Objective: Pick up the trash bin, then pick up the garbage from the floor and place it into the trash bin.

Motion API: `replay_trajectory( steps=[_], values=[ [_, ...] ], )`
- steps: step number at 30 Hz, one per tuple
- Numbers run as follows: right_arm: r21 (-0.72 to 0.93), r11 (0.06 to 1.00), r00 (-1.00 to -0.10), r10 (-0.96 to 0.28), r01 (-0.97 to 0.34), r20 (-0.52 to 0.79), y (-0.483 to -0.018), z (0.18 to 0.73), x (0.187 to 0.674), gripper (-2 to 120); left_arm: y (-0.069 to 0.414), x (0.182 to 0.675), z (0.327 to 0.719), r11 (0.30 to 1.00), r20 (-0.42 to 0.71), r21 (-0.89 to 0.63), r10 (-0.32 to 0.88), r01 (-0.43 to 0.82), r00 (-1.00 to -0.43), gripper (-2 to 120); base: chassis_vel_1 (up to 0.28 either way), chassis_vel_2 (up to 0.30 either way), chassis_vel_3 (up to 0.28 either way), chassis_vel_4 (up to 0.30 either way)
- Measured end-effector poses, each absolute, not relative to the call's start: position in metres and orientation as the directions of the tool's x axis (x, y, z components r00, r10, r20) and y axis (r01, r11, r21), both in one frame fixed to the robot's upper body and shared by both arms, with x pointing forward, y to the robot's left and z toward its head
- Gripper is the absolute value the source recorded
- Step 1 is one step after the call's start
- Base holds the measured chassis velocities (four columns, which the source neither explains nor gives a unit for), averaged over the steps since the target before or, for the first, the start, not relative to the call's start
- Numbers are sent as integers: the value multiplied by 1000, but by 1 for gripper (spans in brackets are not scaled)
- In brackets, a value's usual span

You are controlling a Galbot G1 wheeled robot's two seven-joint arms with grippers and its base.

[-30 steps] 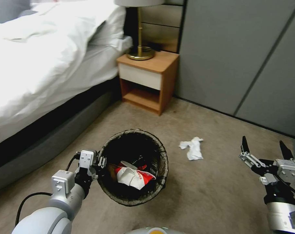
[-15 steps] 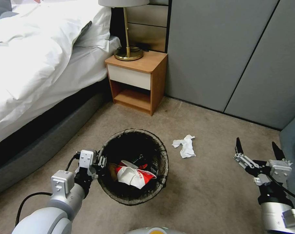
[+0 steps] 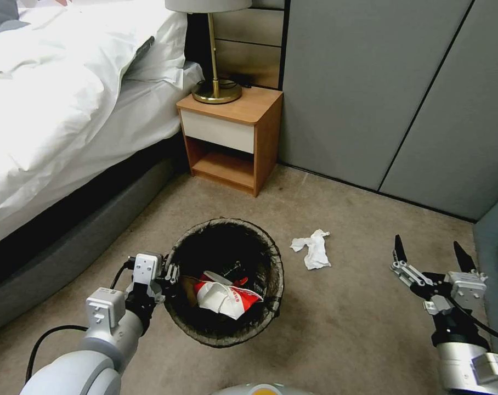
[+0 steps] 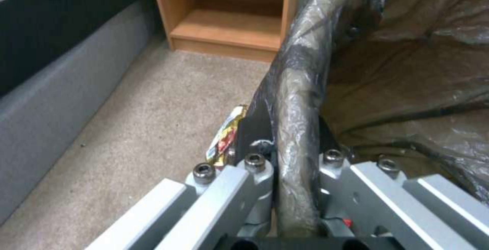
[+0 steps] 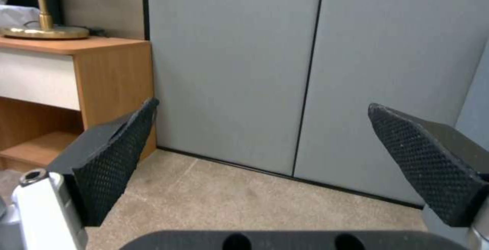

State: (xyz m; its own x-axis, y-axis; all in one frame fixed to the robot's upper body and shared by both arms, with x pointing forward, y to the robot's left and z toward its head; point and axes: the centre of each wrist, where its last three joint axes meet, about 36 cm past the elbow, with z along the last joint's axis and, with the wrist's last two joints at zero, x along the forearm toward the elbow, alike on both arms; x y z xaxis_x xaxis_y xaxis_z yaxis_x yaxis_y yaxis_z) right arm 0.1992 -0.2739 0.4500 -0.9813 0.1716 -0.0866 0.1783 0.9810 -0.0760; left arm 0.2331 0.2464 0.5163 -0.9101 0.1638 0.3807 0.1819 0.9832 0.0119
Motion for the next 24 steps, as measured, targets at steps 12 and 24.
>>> replay_trajectory(
  steps=[12,24],
  values=[
    [-73,983,-984,160,166,-80,-273,447,200,100,246,233,516,983,380,13,164,183,-910,2,-29,32,32,-27],
    [-72,986,-987,145,150,-72,-269,444,203,100,246,234,515,983,382,13,165,184,-909,2,-40,41,45,-42]
  ],
)
